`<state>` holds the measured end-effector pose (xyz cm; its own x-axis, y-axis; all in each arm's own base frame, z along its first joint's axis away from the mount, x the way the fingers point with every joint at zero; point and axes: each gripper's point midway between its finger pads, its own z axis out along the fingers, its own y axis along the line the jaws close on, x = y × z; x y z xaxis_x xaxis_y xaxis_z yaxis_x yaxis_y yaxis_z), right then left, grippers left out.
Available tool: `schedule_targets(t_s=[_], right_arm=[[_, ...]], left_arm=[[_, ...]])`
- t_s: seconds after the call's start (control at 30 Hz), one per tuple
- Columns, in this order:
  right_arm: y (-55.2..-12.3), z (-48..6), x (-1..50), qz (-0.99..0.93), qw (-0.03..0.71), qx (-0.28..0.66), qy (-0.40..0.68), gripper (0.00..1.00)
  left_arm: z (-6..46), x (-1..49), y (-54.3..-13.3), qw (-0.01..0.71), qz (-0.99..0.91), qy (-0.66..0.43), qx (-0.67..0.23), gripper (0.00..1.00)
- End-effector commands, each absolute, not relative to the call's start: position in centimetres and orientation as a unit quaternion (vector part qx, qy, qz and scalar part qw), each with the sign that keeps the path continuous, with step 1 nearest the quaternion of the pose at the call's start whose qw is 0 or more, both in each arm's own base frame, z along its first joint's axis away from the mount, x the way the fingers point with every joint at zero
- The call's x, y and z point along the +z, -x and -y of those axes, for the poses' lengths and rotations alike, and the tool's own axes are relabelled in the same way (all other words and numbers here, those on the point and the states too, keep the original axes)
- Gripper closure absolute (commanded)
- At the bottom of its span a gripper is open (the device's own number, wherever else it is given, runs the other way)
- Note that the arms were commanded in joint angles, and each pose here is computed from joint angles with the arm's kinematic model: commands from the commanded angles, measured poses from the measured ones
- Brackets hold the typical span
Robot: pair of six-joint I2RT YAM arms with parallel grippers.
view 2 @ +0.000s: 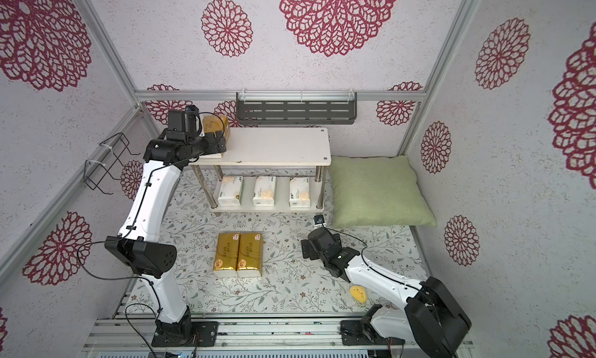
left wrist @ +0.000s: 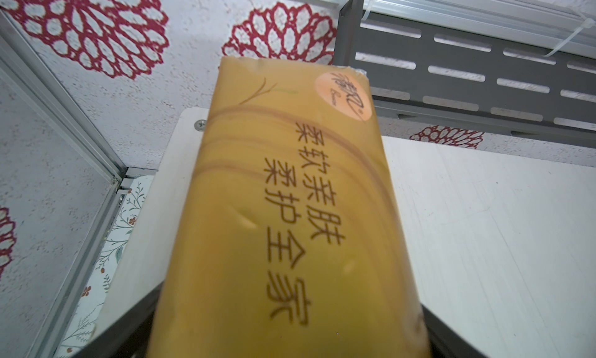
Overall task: Place the tissue boxes on the shelf by color
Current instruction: Place a box of tissues on the shelf.
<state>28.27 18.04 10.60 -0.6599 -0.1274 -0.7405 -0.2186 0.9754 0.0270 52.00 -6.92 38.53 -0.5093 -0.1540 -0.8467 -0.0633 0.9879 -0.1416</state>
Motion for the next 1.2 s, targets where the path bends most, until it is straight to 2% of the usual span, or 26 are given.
schedule_targets(t_s=[0.0,1.17], right_arm=[[-28.5,-18.2,11.1,-0.906,0.41,0.061,0.085,0.01],[-28.4,-18.5,10.9,-0.906,0.41,0.064,0.086,0.01]], left_arm=[[6.9,38.8,-52.0,0.498,-0.864,0.065,-0.039,0.03],[6.8,43.6,-49.8,0.552,-0.828,0.073,-0.059,0.03]])
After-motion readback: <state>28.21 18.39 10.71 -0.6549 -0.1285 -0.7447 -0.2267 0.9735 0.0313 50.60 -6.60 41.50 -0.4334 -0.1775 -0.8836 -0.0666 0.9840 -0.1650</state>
